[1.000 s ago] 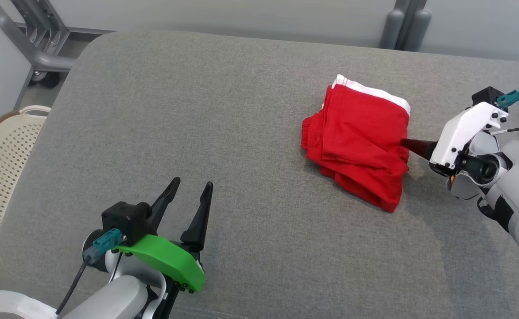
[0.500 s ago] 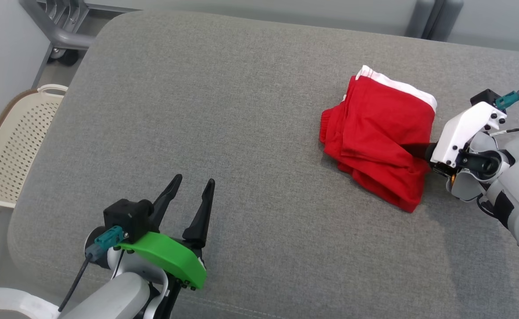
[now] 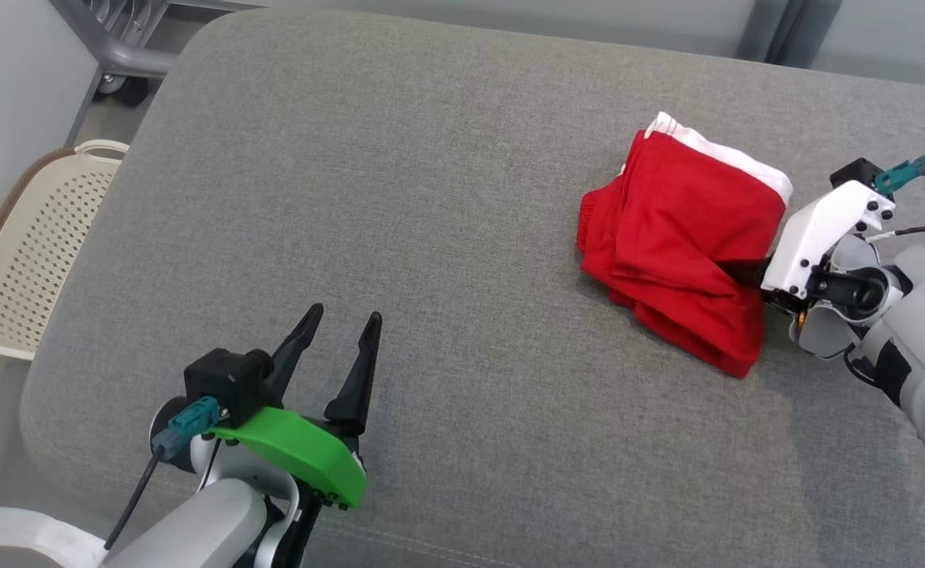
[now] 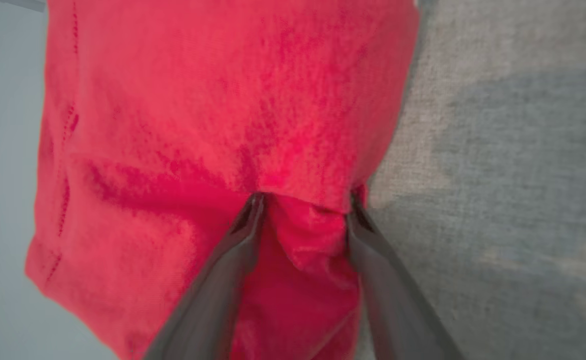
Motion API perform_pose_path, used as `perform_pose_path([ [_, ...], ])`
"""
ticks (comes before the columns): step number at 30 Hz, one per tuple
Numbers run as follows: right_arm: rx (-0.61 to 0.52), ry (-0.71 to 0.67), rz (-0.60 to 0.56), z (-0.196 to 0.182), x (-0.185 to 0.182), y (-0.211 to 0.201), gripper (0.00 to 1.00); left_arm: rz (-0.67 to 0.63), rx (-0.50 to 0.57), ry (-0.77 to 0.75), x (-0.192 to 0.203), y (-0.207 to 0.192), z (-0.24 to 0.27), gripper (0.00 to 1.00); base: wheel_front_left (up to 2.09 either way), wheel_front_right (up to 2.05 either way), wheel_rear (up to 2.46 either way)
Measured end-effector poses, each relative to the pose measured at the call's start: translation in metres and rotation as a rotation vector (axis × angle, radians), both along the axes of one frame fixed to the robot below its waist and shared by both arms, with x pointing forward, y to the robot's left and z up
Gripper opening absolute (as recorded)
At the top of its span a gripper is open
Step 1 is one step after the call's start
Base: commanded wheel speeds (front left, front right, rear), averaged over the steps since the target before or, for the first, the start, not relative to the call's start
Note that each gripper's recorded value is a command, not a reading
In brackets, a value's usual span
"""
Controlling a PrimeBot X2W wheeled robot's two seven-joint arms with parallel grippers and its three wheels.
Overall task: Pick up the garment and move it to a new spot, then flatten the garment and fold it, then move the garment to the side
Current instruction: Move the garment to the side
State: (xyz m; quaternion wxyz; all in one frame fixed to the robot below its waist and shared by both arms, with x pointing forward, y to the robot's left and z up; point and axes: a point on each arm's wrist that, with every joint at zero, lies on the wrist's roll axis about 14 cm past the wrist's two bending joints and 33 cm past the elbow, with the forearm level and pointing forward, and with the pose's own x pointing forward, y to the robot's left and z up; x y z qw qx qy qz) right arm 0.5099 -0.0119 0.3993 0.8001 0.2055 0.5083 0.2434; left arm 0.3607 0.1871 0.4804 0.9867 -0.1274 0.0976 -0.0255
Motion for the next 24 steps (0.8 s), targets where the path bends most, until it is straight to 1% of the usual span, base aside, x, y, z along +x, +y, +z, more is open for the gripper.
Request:
perform_pose_path([
  [6, 0.038, -0.058, 0.001, 0.011, 0.001, 0.009, 0.00, -0.001, 0.000, -0.009, 0.000, 0.000, 0.002, 1.00, 0.00, 0.00, 0.00],
  [10, 0.065, -0.121, -0.011, 0.025, 0.005, 0.010, 0.00, -0.006, 0.000, -0.018, 0.000, -0.002, 0.005, 1.00, 0.00, 0.00, 0.00],
  [11, 0.084, -0.159, -0.011, 0.032, 0.005, 0.013, 0.00, -0.009, 0.000, -0.024, 0.000, -0.003, 0.007, 1.00, 0.00, 0.00, 0.00],
  [16, 0.106, -0.238, 0.018, 0.048, -0.002, 0.015, 0.00, -0.029, -0.002, -0.042, 0.000, -0.009, 0.013, 1.00, 0.00, 0.00, 0.00],
  [24, 0.102, -0.350, 0.013, 0.068, -0.016, -0.010, 0.00, -0.102, -0.005, -0.077, 0.003, -0.030, 0.023, 1.00, 0.00, 0.00, 0.00],
])
